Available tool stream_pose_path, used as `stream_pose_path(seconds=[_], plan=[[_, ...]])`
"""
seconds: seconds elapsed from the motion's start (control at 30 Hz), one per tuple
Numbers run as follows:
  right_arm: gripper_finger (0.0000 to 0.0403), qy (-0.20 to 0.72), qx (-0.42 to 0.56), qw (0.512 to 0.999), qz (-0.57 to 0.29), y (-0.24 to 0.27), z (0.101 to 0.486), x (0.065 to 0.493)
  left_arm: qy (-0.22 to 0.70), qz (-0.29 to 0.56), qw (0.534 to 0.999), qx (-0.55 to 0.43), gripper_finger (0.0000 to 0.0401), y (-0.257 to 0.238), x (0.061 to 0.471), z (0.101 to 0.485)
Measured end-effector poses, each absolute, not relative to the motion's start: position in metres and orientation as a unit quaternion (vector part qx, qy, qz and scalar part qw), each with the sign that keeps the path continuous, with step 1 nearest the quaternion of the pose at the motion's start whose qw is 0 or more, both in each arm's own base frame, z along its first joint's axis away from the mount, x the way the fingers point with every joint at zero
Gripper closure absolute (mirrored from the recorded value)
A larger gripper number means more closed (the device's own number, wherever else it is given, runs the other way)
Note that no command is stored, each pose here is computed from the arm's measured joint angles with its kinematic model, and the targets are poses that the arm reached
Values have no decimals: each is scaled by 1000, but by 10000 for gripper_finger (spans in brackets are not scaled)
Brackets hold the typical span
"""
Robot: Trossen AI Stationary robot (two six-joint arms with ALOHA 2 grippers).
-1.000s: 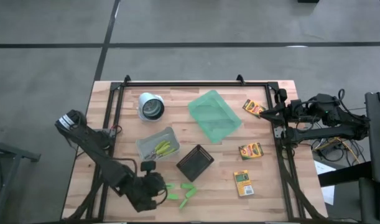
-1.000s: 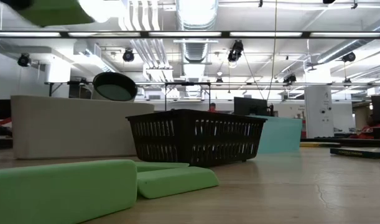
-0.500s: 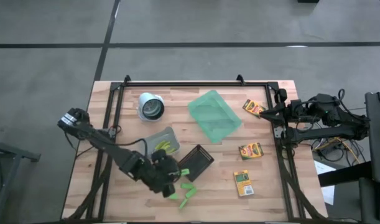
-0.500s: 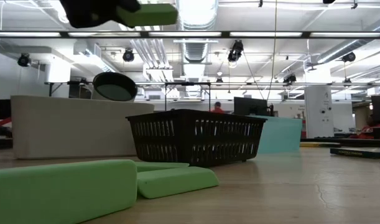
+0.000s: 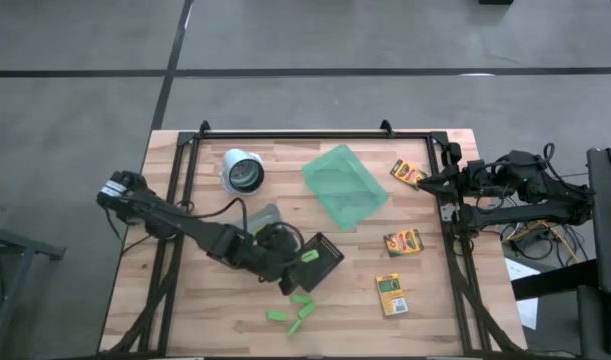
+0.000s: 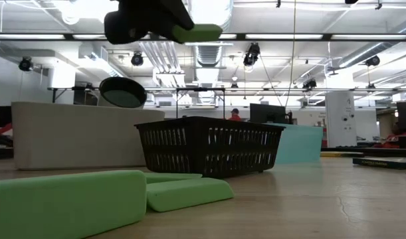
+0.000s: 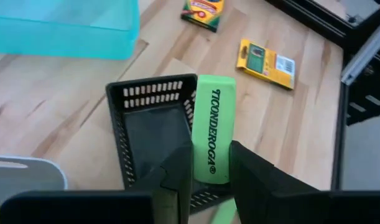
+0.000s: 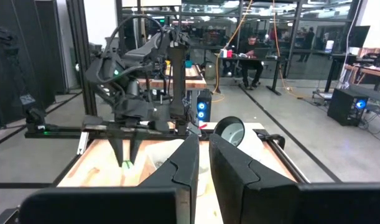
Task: Pick & Place School Supplies
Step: Put the green eraser into the black bin
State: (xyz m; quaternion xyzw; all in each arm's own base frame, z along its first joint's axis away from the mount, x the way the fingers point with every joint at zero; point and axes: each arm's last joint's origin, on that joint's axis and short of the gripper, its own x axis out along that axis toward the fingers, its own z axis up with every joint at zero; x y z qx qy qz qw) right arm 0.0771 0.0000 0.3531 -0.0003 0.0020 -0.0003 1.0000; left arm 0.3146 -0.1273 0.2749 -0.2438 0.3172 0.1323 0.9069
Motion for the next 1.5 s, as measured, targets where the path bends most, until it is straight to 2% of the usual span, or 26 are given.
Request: stream_pose_path(seconds=[0.57,1.5], plan=[[367,2,0,1000,0,0,353,77,366,150,883,-254,309,-117,335,242],[367,2,0,1000,0,0,353,77,464,121,838,-261,309,-99,377,197]])
